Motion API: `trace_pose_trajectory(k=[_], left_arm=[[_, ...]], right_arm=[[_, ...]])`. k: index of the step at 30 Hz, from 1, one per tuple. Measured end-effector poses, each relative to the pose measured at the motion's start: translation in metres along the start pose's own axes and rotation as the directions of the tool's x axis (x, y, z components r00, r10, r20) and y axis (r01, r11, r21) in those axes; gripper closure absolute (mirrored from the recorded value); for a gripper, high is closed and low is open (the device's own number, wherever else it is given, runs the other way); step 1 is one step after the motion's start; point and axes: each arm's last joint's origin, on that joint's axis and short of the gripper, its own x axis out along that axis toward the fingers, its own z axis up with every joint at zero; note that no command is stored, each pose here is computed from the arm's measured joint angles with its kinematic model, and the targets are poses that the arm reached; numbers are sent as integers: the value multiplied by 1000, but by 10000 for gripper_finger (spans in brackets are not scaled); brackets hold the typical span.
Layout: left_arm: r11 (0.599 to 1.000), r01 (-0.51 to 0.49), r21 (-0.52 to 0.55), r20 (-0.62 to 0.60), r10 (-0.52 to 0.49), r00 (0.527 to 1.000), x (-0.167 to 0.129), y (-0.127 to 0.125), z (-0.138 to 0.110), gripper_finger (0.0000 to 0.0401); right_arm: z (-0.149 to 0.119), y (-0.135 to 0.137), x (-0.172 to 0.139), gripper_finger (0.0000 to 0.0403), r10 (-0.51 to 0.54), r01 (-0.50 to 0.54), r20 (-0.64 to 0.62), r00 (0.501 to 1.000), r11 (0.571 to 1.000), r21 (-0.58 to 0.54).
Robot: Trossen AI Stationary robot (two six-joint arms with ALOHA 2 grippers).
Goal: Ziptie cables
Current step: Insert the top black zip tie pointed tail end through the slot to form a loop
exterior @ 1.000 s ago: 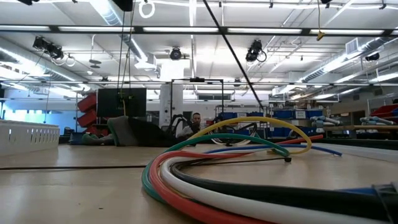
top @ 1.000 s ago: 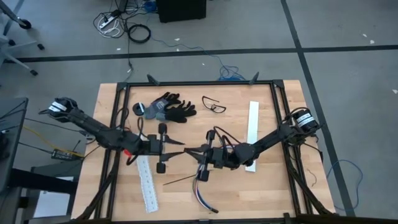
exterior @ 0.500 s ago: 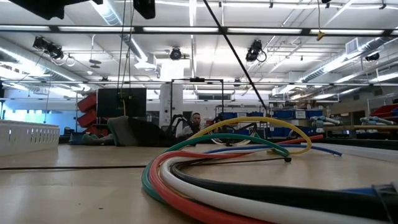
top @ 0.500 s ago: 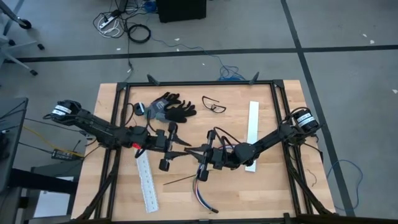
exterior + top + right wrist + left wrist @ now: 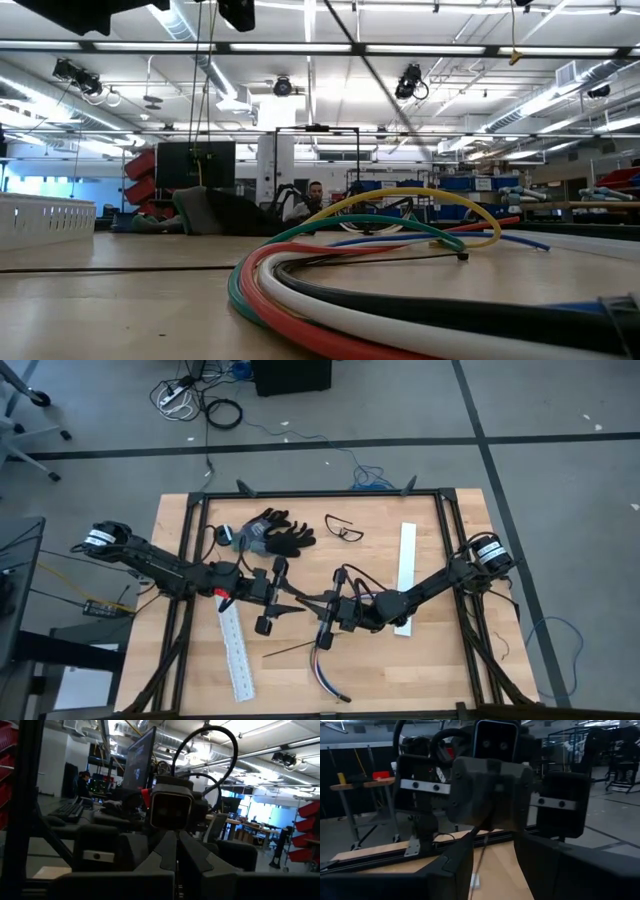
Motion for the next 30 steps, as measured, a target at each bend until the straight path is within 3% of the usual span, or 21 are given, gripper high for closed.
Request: trace_pose_trajectory(k=[14,19,25,30], left_arm=[[1000,-13,2,21,13,1000,0,0,2,276],[1000,-15,19,23,14,1000,0,1,2,314],[999,-17,42,21,16,1000,0,1,2,393],[999,-15,51,21,14,1000,0,0,2,400]], right_arm=[[-2,-2,2,403,-4,3,-12,1000,1000,-10],[-2,-2,2,403,-4,4,-12,1000,1000,-10],[-2,-2,2,403,8,-8,-9,1000,1000,-11],[-2,-2,2,394,12,-12,-8,1000,1000,-12]])
